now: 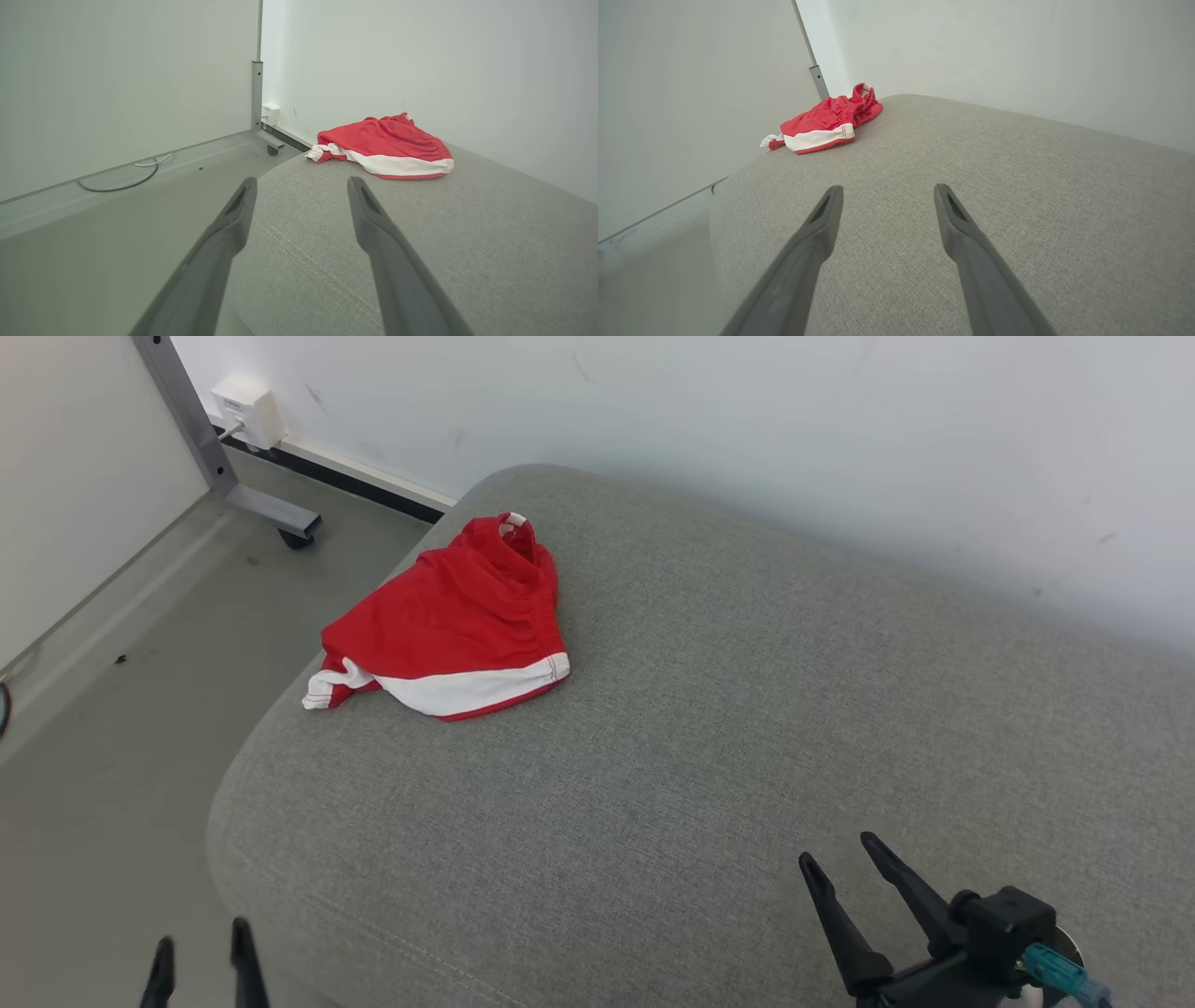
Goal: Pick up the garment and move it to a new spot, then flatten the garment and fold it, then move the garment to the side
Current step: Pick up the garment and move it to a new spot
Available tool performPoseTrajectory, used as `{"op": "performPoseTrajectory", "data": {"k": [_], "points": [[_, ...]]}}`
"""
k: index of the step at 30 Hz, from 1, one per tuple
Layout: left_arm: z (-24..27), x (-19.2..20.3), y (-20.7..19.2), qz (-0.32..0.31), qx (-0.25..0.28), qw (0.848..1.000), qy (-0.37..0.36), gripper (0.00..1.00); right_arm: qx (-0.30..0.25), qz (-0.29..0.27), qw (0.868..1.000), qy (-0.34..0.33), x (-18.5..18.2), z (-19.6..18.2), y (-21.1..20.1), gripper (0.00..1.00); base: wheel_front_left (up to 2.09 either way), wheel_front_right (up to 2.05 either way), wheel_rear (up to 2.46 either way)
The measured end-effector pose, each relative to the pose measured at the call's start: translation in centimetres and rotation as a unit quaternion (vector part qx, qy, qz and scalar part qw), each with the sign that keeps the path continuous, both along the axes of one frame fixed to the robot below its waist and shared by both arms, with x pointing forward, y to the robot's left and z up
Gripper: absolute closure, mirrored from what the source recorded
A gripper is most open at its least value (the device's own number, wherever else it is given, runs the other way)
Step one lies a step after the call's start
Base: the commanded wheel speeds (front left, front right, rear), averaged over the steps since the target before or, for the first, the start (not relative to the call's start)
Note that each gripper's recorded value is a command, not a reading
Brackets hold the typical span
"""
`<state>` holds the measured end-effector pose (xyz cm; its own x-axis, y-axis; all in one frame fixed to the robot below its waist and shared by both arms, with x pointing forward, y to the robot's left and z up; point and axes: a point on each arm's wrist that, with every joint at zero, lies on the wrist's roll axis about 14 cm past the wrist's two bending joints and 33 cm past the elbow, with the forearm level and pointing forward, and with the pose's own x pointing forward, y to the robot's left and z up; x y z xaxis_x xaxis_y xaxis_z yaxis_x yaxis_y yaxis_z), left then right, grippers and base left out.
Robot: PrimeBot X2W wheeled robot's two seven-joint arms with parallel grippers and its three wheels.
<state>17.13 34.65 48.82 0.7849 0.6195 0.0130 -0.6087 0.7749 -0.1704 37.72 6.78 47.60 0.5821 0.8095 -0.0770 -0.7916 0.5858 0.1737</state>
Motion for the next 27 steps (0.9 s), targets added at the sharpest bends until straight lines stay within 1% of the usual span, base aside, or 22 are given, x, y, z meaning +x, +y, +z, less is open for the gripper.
{"op": "performPoseTrajectory", "data": {"k": [5, 11, 16, 17, 20, 21, 22, 24, 27], "points": [[-0.1, 3.7, 0.7, -0.024, -0.025, 0.999, -0.017, 0.00, -0.001, -0.019, 1.000, 0.003, 0.5, -0.4, -1.2, 0.00, 0.00, 0.00, 0.00], [3.4, 9.0, 5.4, -0.029, -0.045, 0.998, -0.039, 0.00, -0.009, -0.026, 1.000, -0.007, 1.4, 0.1, -2.0, 0.00, 0.00, 0.00, 0.00], [4.4, 13.0, 7.8, -0.042, -0.085, 0.995, -0.024, 0.00, -0.006, -0.039, 0.999, -0.032, 3.1, 1.5, -3.0, 0.00, 0.00, 0.00, 0.00], [4.6, 13.9, 8.2, -0.044, -0.099, 0.994, -0.025, 0.00, -0.006, -0.043, 0.998, -0.034, 3.5, 1.6, -3.3, 0.00, 0.00, 0.00, 0.00], [5.4, 17.3, 8.8, -0.051, -0.186, 0.979, -0.072, 0.00, -0.004, -0.057, 0.998, -0.034, 4.7, 1.4, -4.3, 0.00, 0.00, 0.00, 0.00], [5.3, 18.3, 9.0, -0.056, -0.204, 0.975, -0.070, 0.00, -0.005, -0.061, 0.998, -0.033, 5.0, 1.2, -4.5, 0.00, 0.00, 0.00, 0.00], [5.0, 19.7, 10.2, -0.047, -0.228, 0.971, -0.059, 0.00, -0.004, -0.069, 0.997, -0.035, 5.8, 1.0, -5.1, 0.00, 0.00, 0.00, 0.00], [5.3, 21.5, 11.0, -0.046, -0.250, 0.965, -0.056, 0.00, 0.000, -0.084, 0.996, -0.034, 6.7, 0.7, -5.9, 0.00, 0.00, 0.00, 0.00], [4.4, 24.5, 11.2, -0.046, -0.292, 0.954, -0.039, 0.00, 0.000, -0.109, 0.994, -0.024, 7.8, -0.6, -7.5, 0.00, 0.00, 0.00, 0.00]]}}
